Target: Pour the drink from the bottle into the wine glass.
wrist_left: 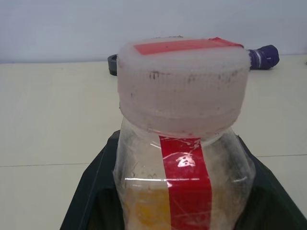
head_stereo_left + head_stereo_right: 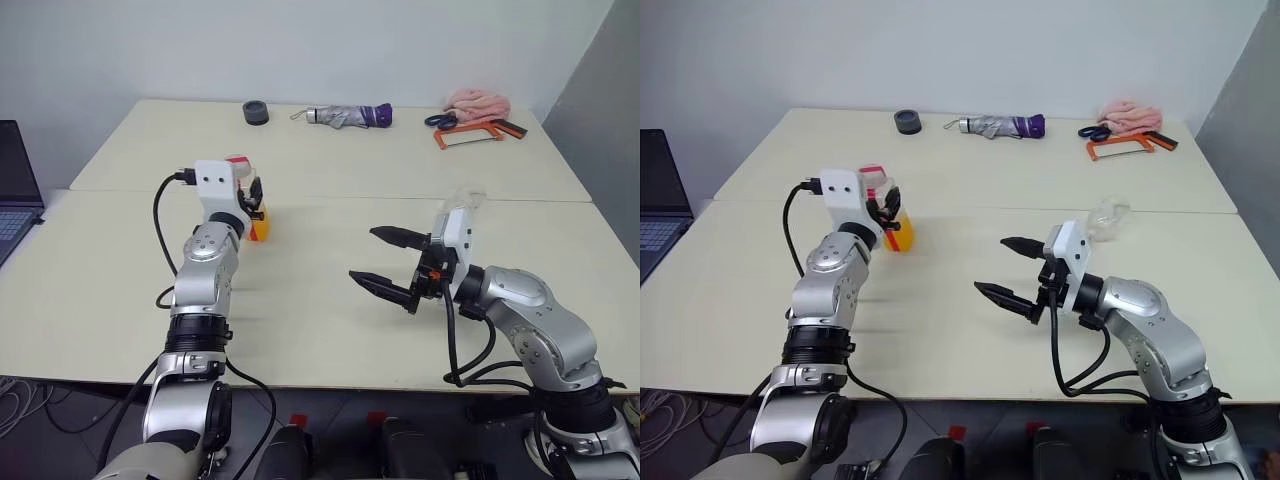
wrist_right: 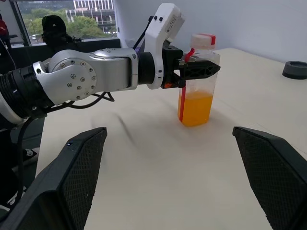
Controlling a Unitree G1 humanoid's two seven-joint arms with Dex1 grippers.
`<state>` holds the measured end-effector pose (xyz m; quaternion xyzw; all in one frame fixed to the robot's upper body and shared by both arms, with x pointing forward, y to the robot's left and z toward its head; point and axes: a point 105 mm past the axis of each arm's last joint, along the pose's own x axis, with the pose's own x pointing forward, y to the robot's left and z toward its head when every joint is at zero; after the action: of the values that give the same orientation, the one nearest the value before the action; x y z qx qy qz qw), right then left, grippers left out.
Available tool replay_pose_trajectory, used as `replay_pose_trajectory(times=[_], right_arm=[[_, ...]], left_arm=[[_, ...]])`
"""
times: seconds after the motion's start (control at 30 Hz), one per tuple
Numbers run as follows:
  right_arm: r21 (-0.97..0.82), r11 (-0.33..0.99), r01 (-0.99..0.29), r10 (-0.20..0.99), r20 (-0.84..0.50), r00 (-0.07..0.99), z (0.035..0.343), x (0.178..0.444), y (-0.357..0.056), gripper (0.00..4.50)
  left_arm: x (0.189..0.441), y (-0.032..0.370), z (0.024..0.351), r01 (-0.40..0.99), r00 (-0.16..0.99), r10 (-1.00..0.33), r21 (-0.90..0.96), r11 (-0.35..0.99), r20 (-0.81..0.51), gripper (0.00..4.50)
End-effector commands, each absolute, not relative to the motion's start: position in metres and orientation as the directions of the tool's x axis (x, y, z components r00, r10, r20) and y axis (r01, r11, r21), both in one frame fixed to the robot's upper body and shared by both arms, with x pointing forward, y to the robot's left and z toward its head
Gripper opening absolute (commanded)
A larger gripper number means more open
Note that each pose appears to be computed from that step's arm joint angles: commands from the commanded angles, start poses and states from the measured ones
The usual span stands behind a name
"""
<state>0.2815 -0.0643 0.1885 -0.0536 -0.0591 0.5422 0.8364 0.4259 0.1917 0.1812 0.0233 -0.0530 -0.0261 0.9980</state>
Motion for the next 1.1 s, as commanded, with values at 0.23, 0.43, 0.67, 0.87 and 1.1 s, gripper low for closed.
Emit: replay_pose_trajectory(times=[0.23, 0.43, 0.67, 0.87, 1.1], right_arm=[[-0.199, 0.423, -0.884, 0.906, 0.074, 0.417, 0.200, 0.279, -0.067, 4.50], [-0.226, 0.477, -0.849, 0.878, 0.074, 0.473, 0.199, 0.280, -0.079, 4.50], [-0.273, 0.498, -0.823, 0.864, 0.078, 0.497, 0.209, 0.277, -0.086, 4.50], [-0.263, 0.495, -0.828, 0.866, 0.070, 0.495, 0.227, 0.282, -0.067, 4.50], [-0.246, 0.559, -0.792, 0.825, 0.071, 0.560, 0.233, 0.298, -0.058, 4.50]], left_arm=[[0.409, 0.162, 0.209, 0.294, 0.923, -0.311, 0.104, 0.950, 0.227, 1.95], [0.390, 0.138, 0.203, 0.539, 0.801, -0.557, 0.140, 0.830, 0.220, 1.93], [0.369, 0.105, 0.193, 0.778, 0.584, -0.793, 0.159, 0.607, 0.173, 1.92], [0.355, 0.057, 0.193, 0.915, 0.326, -0.934, 0.198, 0.351, 0.146, 1.92], [0.347, 0.038, 0.192, 0.943, 0.206, -0.971, 0.240, 0.230, 0.124, 1.92]])
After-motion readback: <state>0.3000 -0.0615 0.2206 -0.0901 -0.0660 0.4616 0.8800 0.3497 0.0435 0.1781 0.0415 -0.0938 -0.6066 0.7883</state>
